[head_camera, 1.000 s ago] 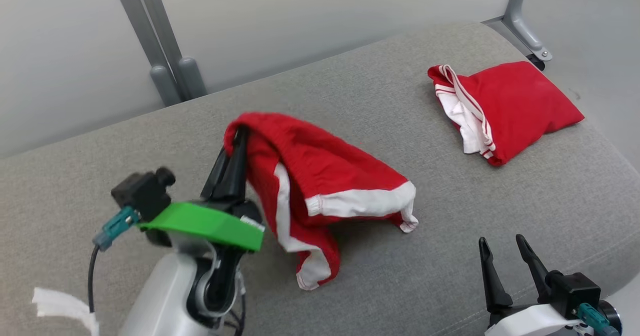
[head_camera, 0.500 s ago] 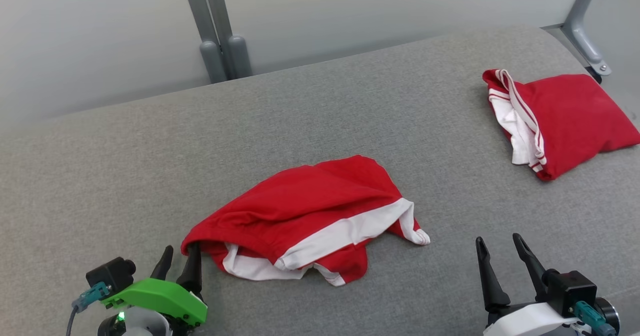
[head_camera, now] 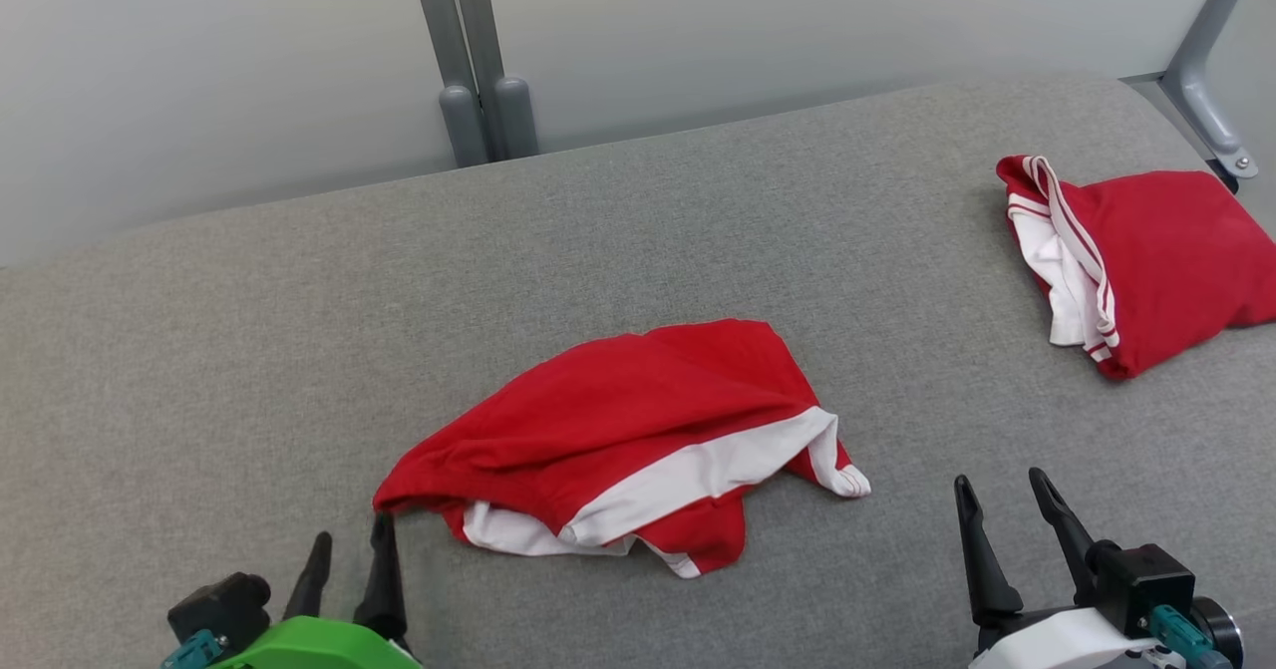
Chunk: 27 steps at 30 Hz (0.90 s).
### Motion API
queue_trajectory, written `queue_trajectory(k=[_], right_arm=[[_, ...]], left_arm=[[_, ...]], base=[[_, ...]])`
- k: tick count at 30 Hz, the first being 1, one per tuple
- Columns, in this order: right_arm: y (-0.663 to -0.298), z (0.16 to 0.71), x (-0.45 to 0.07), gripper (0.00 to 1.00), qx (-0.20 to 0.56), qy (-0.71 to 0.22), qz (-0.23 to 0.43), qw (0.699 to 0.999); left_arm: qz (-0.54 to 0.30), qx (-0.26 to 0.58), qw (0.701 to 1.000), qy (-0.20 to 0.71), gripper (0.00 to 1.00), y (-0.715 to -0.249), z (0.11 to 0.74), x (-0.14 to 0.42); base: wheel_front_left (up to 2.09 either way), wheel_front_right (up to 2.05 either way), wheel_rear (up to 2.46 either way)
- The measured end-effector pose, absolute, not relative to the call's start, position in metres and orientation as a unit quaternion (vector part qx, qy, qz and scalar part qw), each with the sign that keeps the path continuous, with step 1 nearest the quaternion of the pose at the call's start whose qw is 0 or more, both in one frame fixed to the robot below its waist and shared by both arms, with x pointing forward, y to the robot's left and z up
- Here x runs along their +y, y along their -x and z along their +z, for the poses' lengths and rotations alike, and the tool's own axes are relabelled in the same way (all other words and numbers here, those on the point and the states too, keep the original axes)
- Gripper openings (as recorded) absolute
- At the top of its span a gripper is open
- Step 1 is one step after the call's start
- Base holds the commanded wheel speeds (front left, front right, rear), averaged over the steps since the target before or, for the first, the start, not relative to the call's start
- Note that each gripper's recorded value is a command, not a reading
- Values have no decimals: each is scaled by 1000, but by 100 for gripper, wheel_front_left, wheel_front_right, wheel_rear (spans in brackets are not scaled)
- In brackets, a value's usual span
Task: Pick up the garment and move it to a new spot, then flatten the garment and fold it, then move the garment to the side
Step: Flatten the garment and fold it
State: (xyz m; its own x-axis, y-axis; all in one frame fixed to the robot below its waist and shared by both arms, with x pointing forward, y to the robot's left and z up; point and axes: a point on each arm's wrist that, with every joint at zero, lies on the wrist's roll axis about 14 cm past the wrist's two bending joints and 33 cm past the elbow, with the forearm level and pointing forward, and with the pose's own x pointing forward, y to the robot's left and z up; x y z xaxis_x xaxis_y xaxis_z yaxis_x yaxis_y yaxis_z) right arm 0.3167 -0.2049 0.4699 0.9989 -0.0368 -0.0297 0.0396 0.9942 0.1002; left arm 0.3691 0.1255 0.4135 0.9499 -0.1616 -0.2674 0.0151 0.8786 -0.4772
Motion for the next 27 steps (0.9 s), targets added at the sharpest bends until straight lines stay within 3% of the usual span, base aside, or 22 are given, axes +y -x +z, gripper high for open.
queue_trajectory(k=[4, 10, 18, 23, 24, 25, 26, 27], right_arm=[[-315, 469, -206, 100, 15, -51, -21, 998], [-318, 470, -207, 100, 14, -50, -24, 998], [-312, 468, -222, 100, 19, -47, -50, 997], [-304, 465, -232, 100, 25, -45, -69, 996], [-303, 464, -233, 100, 25, -45, -71, 996], [-302, 464, -234, 100, 26, -45, -73, 996], [-301, 464, -235, 100, 26, -45, -74, 996], [-301, 464, -235, 100, 26, -46, -75, 996]], left_arm=[[-115, 154, 937, 293, 100, -362, 437, 80], [-193, 262, 888, 324, 100, -335, 419, 13], [-154, 322, 857, 372, 100, -345, 389, 5], [-171, 323, 842, 397, 100, -353, 389, -6], [-173, 324, 838, 404, 62, -353, 389, -7], [-181, 325, 831, 413, 42, -353, 391, -11], [-184, 324, 828, 419, 29, -354, 393, -13], [-187, 324, 824, 425, 7, -353, 394, -16]], base=[[0, 0, 0], [0, 0, 0], [0, 0, 0], [0, 0, 0], [0, 0, 0], [0, 0, 0], [0, 0, 0], [0, 0, 0]])
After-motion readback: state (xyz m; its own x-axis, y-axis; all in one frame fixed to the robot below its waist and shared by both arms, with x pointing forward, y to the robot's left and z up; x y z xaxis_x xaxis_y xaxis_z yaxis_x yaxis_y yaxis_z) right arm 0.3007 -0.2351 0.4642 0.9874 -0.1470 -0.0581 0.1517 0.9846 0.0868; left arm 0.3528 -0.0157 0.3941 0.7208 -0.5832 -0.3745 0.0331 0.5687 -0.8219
